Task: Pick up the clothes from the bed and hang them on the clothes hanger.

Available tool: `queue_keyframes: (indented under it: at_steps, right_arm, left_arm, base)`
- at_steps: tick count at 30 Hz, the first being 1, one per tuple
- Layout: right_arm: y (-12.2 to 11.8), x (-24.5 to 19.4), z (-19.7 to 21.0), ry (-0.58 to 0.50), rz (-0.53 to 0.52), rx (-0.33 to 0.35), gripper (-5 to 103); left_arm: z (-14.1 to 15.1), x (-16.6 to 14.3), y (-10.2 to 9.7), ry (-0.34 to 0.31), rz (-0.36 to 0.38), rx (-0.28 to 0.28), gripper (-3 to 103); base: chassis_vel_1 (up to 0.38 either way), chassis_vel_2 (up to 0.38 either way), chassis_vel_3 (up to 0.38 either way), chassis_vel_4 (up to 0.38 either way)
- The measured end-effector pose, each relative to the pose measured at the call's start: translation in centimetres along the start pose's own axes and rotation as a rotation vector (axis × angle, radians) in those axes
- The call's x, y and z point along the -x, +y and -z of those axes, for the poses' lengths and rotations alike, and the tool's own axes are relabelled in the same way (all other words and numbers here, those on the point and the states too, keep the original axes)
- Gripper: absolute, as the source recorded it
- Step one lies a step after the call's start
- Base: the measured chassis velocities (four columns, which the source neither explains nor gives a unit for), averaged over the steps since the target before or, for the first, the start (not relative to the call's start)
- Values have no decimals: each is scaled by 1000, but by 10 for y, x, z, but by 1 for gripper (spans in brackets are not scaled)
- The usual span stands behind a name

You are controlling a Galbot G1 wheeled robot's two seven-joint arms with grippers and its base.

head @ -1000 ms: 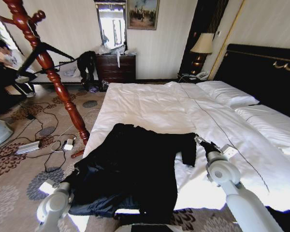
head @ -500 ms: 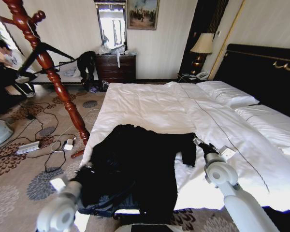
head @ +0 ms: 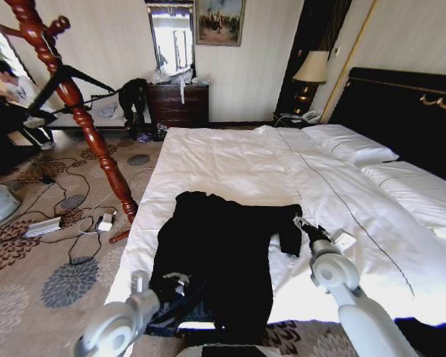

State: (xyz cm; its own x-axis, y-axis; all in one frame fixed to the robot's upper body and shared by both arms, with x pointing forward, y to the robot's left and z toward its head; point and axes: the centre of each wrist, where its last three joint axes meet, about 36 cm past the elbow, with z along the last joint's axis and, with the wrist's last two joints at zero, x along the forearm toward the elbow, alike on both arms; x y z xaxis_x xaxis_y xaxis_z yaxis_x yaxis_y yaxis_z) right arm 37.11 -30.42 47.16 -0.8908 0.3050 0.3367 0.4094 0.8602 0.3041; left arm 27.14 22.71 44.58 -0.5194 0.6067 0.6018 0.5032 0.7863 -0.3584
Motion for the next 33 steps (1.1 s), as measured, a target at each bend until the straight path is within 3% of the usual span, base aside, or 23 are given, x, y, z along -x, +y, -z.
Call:
queue_keyframes:
  at_steps: [2,5,7,10,12,13,14,15,17,18,20,21,23,25,27,28,30,32,33]
  right_arm:
    - [-3,2,-2,1,-12,-5,100]
    - [-5,4,-4,2,-22,-3,100]
    - [-6,5,-5,4,-26,0,100]
    - [-4,7,-10,11,-30,7,100]
    - [-3,7,-12,14,-31,9,100]
    - [-3,8,-14,17,-33,10,100]
    - [-3,8,-15,20,-34,9,100]
    - [-3,8,-15,20,-34,9,100]
    - [-3,9,-16,22,-36,5,100]
    - [-3,10,-17,23,-38,3,100]
    - [-4,11,-17,22,-39,3,100]
    - [-4,11,-17,22,-39,3,100]
    - [-4,11,-17,22,-40,1,100]
    - [-4,11,-17,23,-40,0,100]
    - [-4,11,-17,22,-40,-2,100]
    - [-4,11,-16,22,-40,-1,100]
    - [-2,9,-15,18,-32,3,100]
    - [-2,9,-14,17,-31,3,100]
    - [0,4,-14,16,-23,7,100]
  left_arm:
    - [0,8,0,7,-28,31,1]
    - [5,14,-4,-20,-48,35,-2]
    - [8,16,-7,-40,-57,32,1]
    - [12,16,-15,-57,-83,7,17]
    - [14,14,-17,-42,-85,-14,17]
    - [19,10,-20,-12,-86,-57,28]
    - [24,6,-21,21,-81,-105,28]
    - [24,6,-21,21,-81,-105,28]
    - [31,1,-22,60,-80,-178,39]
    - [35,-1,-21,63,-93,-245,44]
    - [38,-2,-20,39,-109,-322,50]
    - [38,-2,-20,39,-109,-322,50]
    - [39,-6,-21,5,-126,-386,60]
    - [40,-8,-22,-15,-122,-400,66]
    - [42,-12,-21,-53,-73,-388,71]
    - [42,-15,-20,-85,-14,-362,76]
    - [39,-22,-14,-126,181,-275,87]
    - [37,-24,-13,-130,216,-257,92]
    - [18,-25,-9,-106,354,-187,99]
  base:
    - [0,0,0,0]
    - [0,0,0,0]
    - [0,0,0,0]
    - [0,0,0,0]
    - [0,0,0,0]
    - [0,0,0,0]
    - [0,0,0,0]
    - [0,0,0,0]
    - [0,0,0,0]
    - [0,0,0,0]
    - [0,0,0,0]
    - [0,0,0,0]
    - [0,0,0,0]
    - [0,0,0,0]
    - [0,0,0,0]
    - [0,0,0,0]
    - [0,0,0,0]
    - [0,0,0,0]
    - [0,0,0,0]
